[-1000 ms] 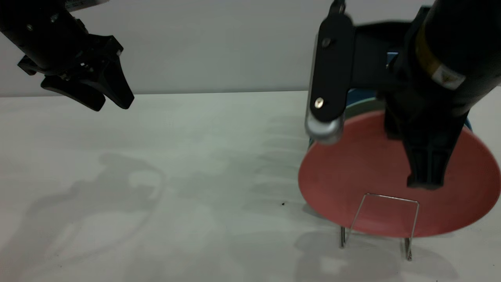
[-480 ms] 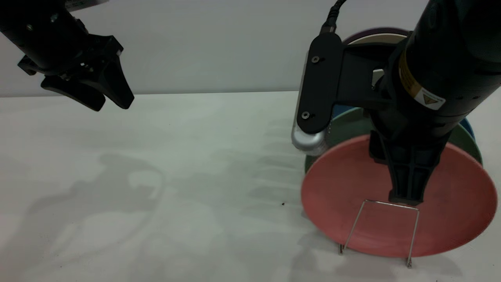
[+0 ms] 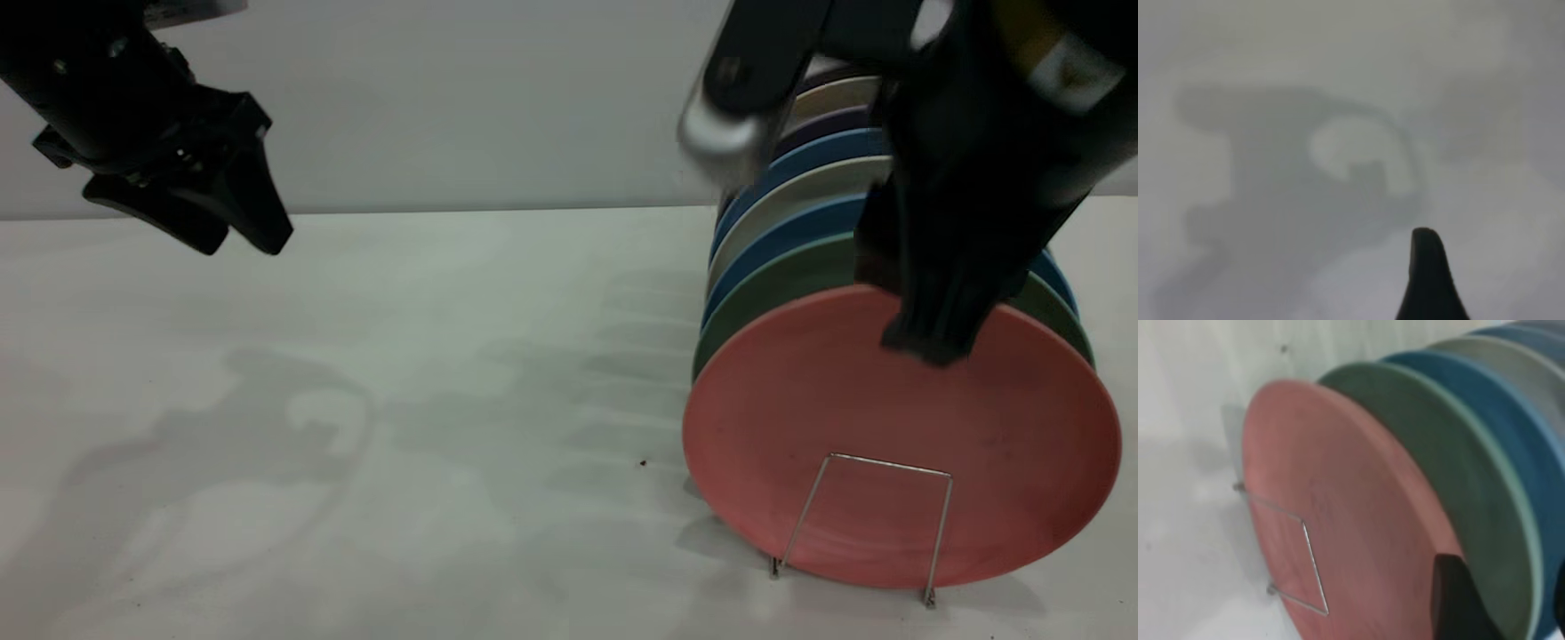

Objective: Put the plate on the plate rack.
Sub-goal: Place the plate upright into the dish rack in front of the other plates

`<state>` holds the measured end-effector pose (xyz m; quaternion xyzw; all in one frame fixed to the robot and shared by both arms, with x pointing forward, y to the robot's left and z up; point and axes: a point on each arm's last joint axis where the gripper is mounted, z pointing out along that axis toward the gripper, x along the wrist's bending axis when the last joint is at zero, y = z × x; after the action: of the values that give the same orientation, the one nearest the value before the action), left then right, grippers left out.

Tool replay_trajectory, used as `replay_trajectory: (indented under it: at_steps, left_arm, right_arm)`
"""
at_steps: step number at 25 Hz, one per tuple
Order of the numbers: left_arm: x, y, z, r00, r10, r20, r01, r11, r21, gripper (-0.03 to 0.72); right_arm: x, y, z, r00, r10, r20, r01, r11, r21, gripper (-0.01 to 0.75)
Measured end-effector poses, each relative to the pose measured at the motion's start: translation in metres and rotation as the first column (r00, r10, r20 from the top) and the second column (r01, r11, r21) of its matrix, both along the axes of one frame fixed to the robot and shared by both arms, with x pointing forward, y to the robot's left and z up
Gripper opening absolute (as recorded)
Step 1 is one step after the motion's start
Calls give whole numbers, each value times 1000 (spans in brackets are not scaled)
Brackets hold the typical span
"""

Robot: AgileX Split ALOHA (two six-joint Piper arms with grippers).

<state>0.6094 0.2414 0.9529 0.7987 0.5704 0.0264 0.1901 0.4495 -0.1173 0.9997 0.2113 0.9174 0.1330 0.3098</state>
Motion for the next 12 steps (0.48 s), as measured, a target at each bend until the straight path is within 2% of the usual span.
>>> replay_trajectory:
  at_steps: [4,12]
  left_arm:
    - [-2,4,3,999,-42,9,41,997,60,530]
    - [-15,12,41,996,-64,57,59,994,89,530]
  right_arm:
    - [-6,-3,11,999,-40,-17,41,997,73,367]
    - [-14,-6,18,988,-121,-91,136,973,185,364]
